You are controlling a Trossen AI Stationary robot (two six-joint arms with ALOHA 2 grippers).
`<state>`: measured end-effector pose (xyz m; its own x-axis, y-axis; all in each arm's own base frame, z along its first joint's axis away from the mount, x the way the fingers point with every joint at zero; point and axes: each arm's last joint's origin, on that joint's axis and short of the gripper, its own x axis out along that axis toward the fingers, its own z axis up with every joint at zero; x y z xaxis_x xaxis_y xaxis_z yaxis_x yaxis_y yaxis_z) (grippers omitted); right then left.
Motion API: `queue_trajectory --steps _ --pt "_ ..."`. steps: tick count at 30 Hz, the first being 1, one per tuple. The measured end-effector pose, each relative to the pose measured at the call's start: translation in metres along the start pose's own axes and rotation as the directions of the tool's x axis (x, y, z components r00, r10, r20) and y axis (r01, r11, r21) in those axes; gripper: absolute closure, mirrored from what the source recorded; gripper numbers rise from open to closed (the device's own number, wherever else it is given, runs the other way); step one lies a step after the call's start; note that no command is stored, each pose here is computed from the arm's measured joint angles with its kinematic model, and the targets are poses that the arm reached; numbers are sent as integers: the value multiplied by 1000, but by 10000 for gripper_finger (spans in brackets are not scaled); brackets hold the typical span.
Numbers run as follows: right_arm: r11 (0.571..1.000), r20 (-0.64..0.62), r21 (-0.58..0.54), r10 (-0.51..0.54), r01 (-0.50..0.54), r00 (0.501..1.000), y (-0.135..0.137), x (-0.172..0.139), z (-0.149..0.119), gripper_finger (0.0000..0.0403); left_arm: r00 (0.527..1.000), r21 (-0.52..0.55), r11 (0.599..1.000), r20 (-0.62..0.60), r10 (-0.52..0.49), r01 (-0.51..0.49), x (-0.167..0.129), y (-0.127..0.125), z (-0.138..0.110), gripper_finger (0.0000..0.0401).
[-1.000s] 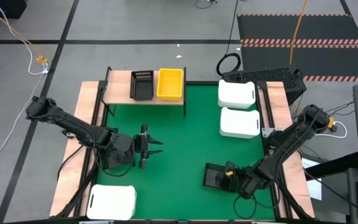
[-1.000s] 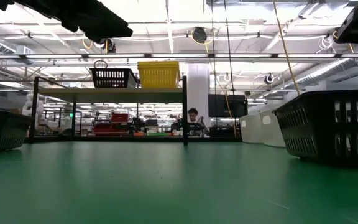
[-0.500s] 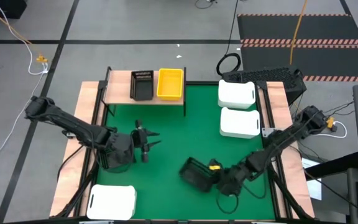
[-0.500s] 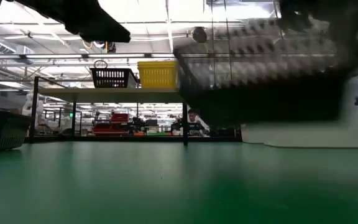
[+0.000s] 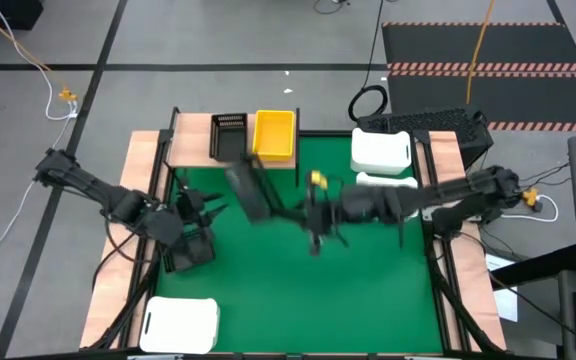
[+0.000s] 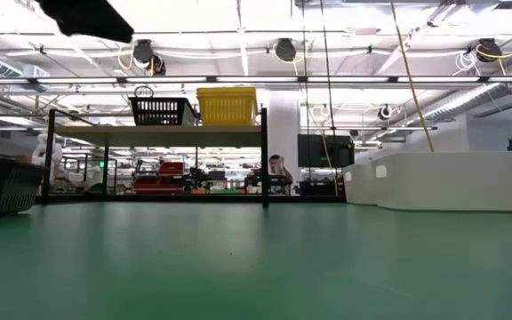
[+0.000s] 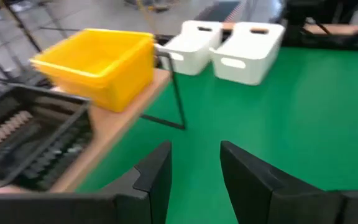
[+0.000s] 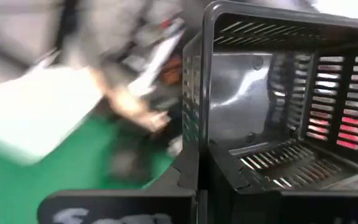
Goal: Stack baskets on shelf by color
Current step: Stack the bottom black bin on top of the other black bin on the shelf
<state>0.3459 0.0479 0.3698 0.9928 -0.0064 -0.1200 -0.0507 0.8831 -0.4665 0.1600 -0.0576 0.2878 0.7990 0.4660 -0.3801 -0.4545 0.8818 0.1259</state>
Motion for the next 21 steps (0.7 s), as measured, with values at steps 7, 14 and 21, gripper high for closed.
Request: queue_trajectory --steps 7,14,21 --pt "996 20 16 -91 91 996 -60 27 -8 399 998 0 998 0 70 -70 -11 16 -5 263" --pt "988 -38 -19 -152 151 988 -74 74 -63 396 994 74 991 -2 113 -113 -11 19 -7 263" --pt "969 0 -14 -245 245 969 -83 109 -111 394 977 175 961 25 211 -212 -8 26 -4 263"
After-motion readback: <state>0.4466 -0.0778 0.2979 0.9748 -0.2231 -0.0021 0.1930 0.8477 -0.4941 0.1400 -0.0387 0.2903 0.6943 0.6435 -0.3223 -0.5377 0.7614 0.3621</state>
